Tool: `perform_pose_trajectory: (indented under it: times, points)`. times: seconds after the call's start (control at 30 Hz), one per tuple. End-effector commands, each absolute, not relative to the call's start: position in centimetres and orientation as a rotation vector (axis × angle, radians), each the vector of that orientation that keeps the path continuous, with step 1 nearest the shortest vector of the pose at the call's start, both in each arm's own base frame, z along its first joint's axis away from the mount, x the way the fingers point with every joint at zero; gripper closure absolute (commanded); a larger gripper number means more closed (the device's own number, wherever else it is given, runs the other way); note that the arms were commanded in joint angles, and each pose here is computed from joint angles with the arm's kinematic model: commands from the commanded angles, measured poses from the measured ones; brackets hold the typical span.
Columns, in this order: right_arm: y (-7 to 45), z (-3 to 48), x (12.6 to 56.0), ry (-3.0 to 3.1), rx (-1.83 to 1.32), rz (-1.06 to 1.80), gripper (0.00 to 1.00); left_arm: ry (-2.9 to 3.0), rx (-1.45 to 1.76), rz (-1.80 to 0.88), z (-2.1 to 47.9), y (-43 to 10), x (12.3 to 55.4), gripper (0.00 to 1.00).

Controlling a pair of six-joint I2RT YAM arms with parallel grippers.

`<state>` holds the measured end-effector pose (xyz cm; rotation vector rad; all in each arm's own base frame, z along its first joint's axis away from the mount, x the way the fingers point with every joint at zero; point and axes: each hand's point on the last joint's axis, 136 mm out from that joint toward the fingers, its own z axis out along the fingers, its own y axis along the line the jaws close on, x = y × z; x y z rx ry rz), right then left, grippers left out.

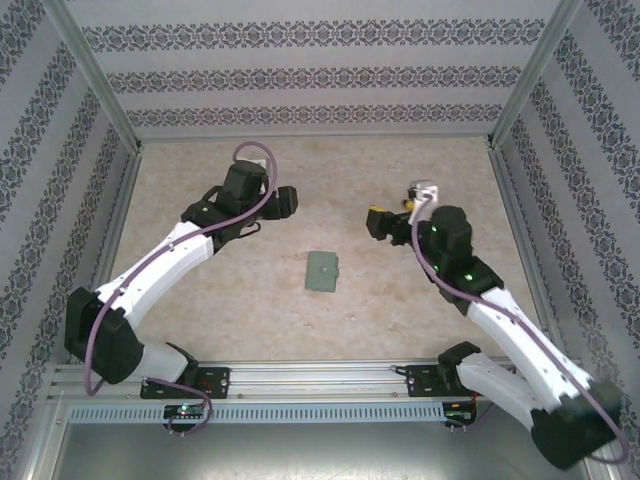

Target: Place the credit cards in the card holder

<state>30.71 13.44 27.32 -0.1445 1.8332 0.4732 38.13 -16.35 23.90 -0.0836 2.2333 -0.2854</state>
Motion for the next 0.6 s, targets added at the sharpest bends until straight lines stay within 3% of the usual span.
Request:
perform_pose_trajectory:
  times: [0.0,0.13,0.27,0.4,0.57]
  points:
    - [7.1,25.3,31.0,1.829,-0.043,0.08,0.02,2.152,-0.249,0.374,22.9,-6.1,36.7,0.01]
    - [3.5,22.4,30.5,1.78,-0.002,-0.096,0.02,1.989,-0.072,0.491,21.8,-4.8,37.0,0.01]
    - [1.4,19.1,30.8,1.777,-0.006,-0.141,0.02,1.913,-0.201,0.319,18.6,-2.4,36.4,0.0]
    - [-0.5,16.7,31.7,1.83,0.056,-0.148,0.02,1.845,-0.293,0.456,15.9,2.3,34.7,0.01]
    - [-1.1,13.3,34.2,1.846,0.098,-0.153,0.02,1.893,-0.283,0.392,12.4,3.0,35.5,0.01]
